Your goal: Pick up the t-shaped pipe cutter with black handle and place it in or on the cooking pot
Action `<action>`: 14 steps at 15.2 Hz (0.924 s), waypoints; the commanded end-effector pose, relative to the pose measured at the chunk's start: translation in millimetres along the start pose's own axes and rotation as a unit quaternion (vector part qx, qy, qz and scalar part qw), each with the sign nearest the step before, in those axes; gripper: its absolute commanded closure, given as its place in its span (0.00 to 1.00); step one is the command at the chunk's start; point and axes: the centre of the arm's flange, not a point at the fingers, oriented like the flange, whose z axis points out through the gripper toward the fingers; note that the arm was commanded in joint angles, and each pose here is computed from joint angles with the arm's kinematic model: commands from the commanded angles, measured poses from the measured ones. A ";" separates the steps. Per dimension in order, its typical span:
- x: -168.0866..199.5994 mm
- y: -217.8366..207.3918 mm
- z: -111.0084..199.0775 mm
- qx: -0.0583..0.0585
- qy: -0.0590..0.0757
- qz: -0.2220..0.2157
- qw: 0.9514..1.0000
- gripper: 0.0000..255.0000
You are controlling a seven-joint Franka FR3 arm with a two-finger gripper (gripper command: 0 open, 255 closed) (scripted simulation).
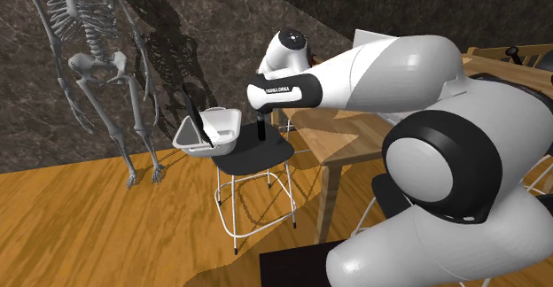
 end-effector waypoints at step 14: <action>58.9 2.1 -54.3 0.000 0.000 0.000 1.000 1.00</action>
